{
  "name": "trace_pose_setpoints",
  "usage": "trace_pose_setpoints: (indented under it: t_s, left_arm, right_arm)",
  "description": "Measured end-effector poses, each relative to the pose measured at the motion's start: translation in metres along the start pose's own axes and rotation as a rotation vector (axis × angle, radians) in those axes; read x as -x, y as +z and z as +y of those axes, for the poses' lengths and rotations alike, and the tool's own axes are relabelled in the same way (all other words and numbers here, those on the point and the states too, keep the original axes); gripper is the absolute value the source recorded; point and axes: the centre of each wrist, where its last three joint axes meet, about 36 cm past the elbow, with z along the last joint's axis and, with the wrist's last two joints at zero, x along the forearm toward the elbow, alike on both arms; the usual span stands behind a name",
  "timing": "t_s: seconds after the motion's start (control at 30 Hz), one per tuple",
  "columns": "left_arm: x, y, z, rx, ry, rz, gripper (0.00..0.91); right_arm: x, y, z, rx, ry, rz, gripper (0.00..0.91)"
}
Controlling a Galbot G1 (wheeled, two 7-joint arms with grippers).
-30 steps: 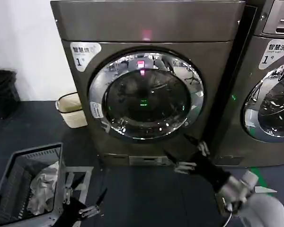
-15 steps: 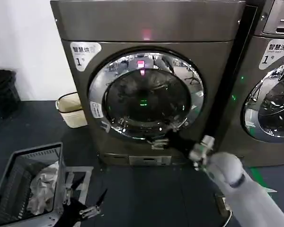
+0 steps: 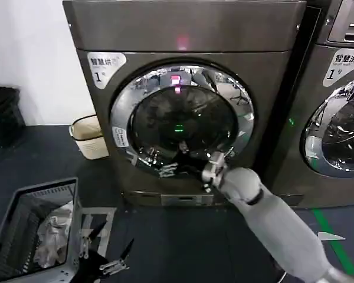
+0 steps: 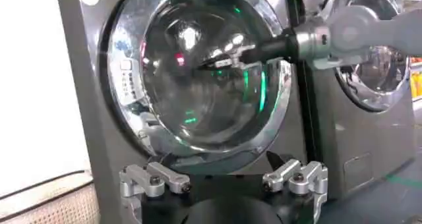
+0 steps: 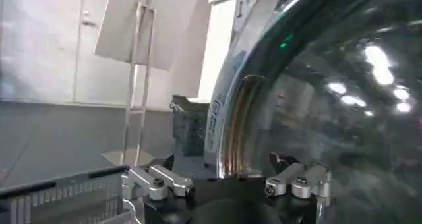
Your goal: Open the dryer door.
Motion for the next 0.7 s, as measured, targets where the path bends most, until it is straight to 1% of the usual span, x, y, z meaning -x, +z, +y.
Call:
trace_pose_setpoints:
  t_s: [0.17, 0.27, 0.47, 0.7]
  left_arm:
    - [0.0, 0.001, -0.001, 0.002, 0.0, 0.002, 0.907]
    - [0.002, 0.001, 0.0, 0.003, 0.001, -0.002, 0.907]
    - [0.002, 0.002, 0.001, 0.002, 0.001, 0.0, 0.907]
    - [0.003, 0.005, 0.0, 0.002, 0.002, 0.003, 0.907]
  right_arm:
    - [0.025, 0.0, 0.001, 0.01, -0.01, 0.003, 0.907]
    - [0.036, 0.004, -0.002, 0.019, -0.011, 0.011, 0.907]
    - [0.051, 0.015, -0.005, 0.033, -0.019, 0.033, 0.907]
    - [0.066, 0.018, -0.008, 0.036, -0.038, 0.048, 0.907]
